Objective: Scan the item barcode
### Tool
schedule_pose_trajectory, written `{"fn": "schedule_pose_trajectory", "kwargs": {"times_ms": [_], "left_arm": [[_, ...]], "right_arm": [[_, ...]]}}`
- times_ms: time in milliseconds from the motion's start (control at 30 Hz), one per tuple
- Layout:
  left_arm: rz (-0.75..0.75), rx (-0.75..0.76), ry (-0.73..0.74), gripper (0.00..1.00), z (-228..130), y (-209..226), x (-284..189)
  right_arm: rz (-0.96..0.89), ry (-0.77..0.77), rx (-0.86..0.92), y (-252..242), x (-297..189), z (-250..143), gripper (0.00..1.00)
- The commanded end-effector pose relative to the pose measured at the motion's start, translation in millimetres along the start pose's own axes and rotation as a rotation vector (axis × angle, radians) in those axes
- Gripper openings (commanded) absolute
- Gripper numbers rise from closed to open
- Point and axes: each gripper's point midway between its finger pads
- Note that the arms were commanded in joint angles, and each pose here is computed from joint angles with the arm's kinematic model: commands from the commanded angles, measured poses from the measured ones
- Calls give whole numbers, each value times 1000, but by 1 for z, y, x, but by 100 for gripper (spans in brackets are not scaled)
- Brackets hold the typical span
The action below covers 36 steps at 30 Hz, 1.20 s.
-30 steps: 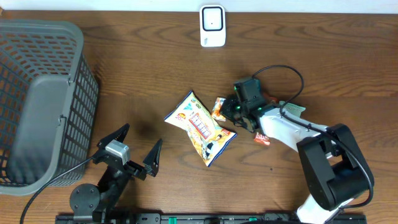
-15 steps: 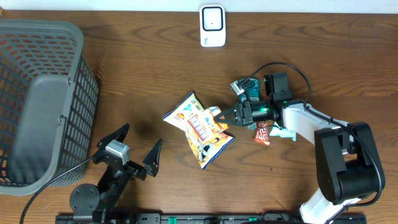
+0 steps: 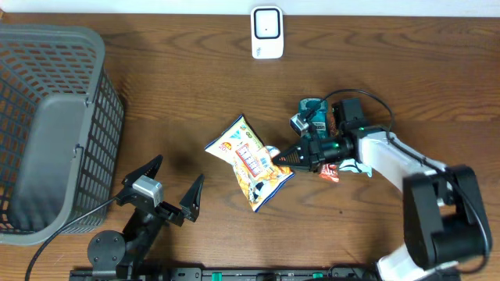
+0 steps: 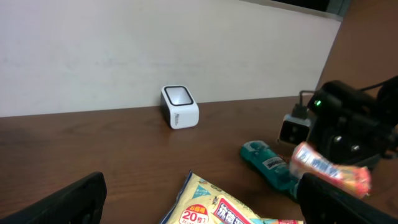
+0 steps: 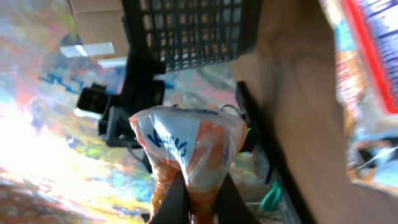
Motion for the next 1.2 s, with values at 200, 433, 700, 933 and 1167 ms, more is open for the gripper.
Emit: {"fn": "schedule_pose_trajectory", "kwargs": {"times_ms": [200,433,700,933,1167], "left_arm": [[-13,-1,-9,98,3,-3,-1],[-13,-1,-9,98,3,-3,-1],[-13,-1,-9,98,3,-3,-1],[-13,-1,-9,98,3,-3,-1],[-13,-1,-9,98,3,-3,-1]], "right_arm": [[36,17,-211,62,-2,-40,1],[37,16,-277,76,-3,-52,1],[37,15,-276,75,-3,-52,1],[37,15,-291,75,-3,-52,1],[36,15,-273,74,-3,-53,1]]}}
Point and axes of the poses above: each gripper's point midway between its finger pads, its own x axis out along the fingers, its own y axis along the line the jaws close on, z = x × y, and after that the axes turned 13 degrees about x, right-handed
